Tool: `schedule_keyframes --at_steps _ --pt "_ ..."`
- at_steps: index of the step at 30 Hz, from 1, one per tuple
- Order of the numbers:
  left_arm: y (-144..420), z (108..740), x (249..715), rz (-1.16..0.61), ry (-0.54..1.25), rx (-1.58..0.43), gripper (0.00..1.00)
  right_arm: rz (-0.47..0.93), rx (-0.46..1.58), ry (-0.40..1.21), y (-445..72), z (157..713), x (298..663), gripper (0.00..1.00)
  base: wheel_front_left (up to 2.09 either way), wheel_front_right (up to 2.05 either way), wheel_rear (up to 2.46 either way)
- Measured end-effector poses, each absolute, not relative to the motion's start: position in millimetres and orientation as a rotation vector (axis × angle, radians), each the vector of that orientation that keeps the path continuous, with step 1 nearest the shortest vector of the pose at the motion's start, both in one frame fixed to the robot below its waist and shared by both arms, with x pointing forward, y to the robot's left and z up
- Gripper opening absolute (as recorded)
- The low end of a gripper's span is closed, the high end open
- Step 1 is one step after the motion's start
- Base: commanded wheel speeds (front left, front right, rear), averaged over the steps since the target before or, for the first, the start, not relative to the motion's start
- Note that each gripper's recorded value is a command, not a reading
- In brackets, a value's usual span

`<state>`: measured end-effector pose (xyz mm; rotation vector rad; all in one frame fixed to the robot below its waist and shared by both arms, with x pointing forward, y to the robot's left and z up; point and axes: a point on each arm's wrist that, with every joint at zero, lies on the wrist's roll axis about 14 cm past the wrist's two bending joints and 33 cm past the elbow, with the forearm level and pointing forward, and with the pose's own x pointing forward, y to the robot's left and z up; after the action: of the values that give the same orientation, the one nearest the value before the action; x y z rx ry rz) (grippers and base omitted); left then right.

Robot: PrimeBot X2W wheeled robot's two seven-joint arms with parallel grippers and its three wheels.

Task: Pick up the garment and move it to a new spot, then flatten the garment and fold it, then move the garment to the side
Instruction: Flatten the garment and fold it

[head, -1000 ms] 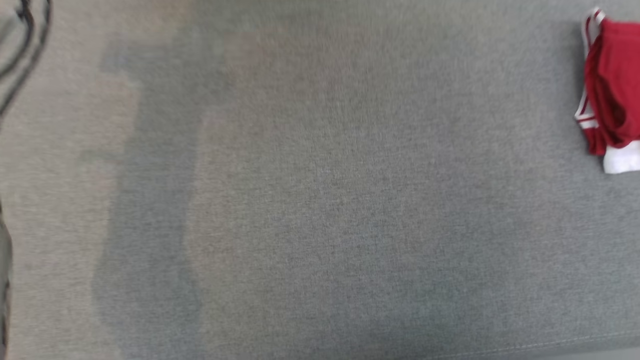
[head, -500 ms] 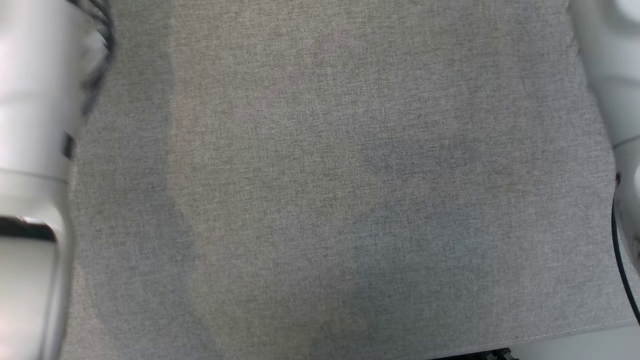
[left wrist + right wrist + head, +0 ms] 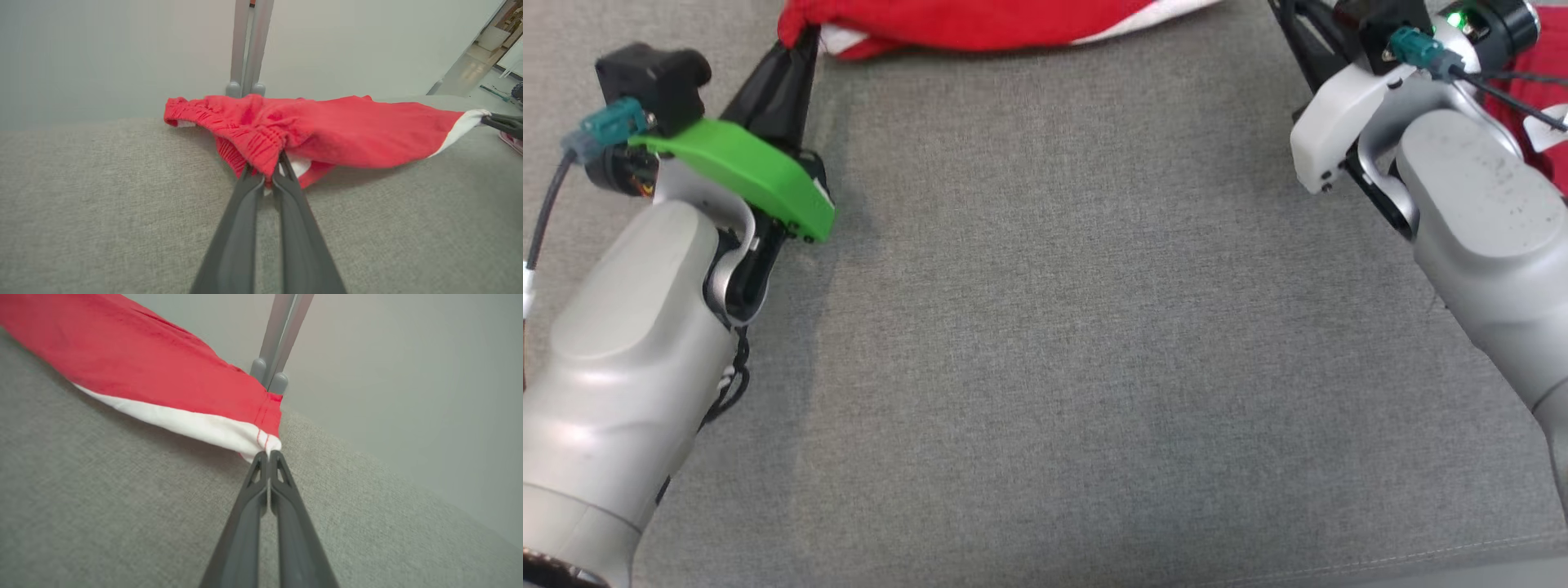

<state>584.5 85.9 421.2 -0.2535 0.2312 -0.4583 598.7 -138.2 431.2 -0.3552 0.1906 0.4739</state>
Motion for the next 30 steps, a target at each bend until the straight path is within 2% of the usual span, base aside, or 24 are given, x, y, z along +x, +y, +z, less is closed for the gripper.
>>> schedule_keyframes --at_steps 9,11,30 --pt "84.3 450.4 522.0 -0.593 0.197 -0.060 0.00 0.528 -0.366 0.281 -148.3 451.8 548.8 0.00 0.00 0.00 0.00" --pt "79.3 450.3 502.1 -0.628 0.205 -0.030 0.00 0.520 -0.332 0.358 -154.6 446.2 531.7 0.00 0.00 0.00 0.00" --pt "67.9 458.0 355.2 -0.785 0.246 0.001 0.00 0.584 -0.261 0.577 -195.5 485.5 407.8 0.00 0.00 0.00 0.00"
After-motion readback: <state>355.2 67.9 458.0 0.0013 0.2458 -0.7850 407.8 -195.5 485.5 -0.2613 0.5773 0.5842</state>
